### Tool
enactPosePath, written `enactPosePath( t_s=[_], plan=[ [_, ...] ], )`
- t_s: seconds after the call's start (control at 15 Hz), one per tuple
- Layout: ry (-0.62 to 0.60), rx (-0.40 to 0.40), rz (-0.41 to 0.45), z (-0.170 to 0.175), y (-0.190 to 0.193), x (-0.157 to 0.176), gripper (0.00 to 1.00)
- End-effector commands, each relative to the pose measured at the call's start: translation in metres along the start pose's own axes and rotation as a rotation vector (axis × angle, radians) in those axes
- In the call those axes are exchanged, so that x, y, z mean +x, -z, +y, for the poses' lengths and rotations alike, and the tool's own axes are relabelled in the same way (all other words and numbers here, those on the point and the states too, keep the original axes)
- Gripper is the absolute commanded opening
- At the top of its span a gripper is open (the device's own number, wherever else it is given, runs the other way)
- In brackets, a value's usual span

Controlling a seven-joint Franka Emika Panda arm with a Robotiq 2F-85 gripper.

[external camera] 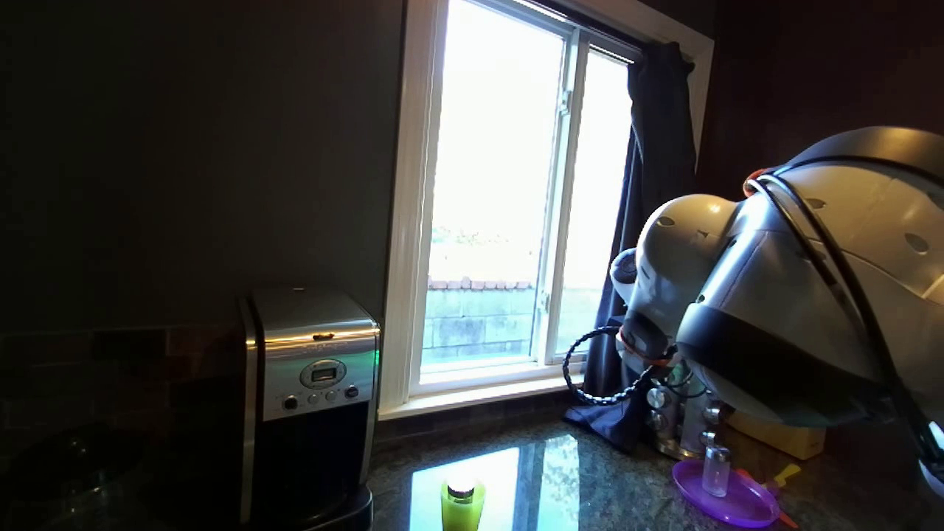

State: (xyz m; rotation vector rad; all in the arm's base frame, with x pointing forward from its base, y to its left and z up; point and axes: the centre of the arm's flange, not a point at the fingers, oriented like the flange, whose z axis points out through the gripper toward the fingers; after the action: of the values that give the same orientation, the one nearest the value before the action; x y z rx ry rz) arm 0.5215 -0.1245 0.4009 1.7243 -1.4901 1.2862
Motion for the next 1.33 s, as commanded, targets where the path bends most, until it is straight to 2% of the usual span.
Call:
enactPosePath(
  t_s=[0.0,0.27,0.6,0.93,1.27],
  plan=[
    [-0.069,0.032,0.060,0.002,-0.011,0.002,0.24],
    [-0.122,0.031,0.105,0.004,-0.014,-0.003,0.24],
    [-0.139,-0.007,0.139,0.004,-0.014,-0.006,0.24],
    [-0.164,-0.064,0.170,0.002,-0.012,-0.007,0.24],
    [-0.140,-0.129,0.170,-0.004,-0.013,-0.011,0.24]
  ],
)
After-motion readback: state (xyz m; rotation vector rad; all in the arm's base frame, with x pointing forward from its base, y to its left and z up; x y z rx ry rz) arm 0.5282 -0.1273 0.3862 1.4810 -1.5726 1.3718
